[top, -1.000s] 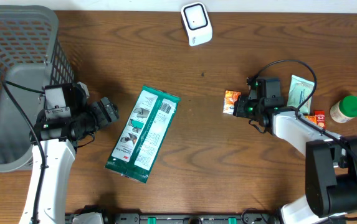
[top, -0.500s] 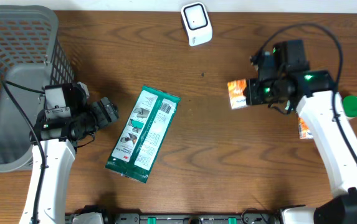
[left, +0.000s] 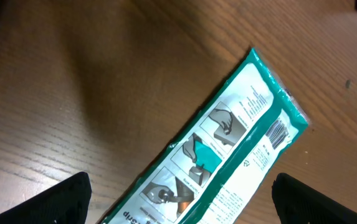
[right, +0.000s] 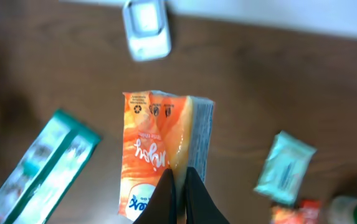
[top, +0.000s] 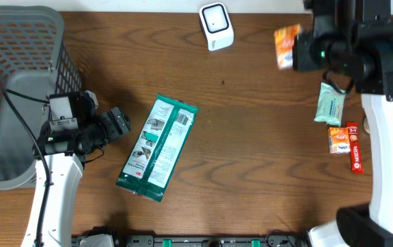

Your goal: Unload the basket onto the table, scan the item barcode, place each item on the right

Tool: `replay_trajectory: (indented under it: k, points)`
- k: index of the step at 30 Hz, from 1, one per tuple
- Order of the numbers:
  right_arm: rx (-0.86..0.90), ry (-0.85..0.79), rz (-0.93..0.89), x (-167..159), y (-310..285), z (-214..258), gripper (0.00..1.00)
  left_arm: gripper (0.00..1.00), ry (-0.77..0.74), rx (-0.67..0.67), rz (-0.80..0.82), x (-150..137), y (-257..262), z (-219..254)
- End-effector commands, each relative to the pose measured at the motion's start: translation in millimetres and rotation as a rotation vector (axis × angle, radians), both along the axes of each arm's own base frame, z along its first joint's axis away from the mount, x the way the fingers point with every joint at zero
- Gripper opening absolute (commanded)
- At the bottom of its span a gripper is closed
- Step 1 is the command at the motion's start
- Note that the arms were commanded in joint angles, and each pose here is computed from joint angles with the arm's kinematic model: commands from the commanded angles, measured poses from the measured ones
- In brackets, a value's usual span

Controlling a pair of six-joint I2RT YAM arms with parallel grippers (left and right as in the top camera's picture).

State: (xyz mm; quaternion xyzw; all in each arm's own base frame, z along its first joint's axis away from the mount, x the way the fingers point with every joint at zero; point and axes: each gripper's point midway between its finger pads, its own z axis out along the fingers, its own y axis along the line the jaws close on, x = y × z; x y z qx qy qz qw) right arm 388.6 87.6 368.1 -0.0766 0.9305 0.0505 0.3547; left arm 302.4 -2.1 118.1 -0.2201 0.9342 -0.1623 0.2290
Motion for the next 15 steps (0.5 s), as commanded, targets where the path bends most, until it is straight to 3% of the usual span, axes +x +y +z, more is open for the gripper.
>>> replay_trajectory:
  k: [1,8,15]
  points:
    - [-0.150,-0.042,-0.081,34,-5,-8,0.01,0.93,0.005,0.005,0.026,1,5,0]
    - [-0.419,-0.127,-0.010,100,46,-51,0.01,0.93,0.005,0.005,0.026,1,5,0]
    - [-0.670,-0.227,-0.052,169,69,-101,0.01,0.93,0.004,0.005,0.026,1,5,0]
